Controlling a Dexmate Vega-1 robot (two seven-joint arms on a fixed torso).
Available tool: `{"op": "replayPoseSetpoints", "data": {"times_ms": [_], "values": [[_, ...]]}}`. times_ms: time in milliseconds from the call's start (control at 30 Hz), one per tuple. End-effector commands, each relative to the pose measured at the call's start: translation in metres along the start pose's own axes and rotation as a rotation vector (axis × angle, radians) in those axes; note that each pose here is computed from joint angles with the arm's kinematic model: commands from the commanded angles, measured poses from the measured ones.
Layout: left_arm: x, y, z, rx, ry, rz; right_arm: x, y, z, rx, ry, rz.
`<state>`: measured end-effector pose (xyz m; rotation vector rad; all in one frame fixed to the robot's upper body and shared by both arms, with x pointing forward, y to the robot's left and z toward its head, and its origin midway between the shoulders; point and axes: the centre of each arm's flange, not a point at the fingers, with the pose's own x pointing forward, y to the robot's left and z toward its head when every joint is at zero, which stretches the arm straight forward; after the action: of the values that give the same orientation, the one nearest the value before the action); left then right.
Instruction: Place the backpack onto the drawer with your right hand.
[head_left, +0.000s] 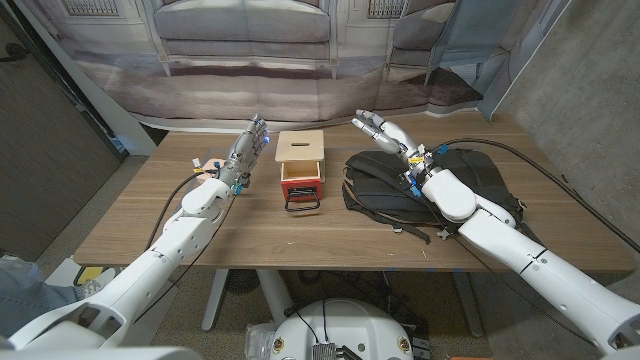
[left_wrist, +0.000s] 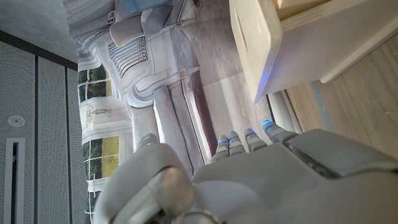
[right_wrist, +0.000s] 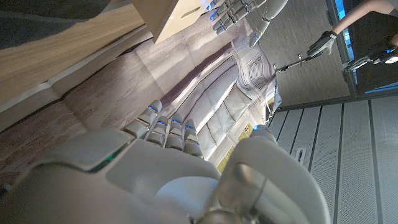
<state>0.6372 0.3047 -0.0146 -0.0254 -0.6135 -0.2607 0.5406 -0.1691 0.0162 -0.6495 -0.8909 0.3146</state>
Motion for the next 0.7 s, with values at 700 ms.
{"op": "replayPoseSetpoints", "data": {"times_ms": [700], "values": [[-0.0036,0.0010,0.0024,-0.005,-0.018,-0.004,-0.0048,0.0109,0.0120,-0.168,0.005,0.011]]}}
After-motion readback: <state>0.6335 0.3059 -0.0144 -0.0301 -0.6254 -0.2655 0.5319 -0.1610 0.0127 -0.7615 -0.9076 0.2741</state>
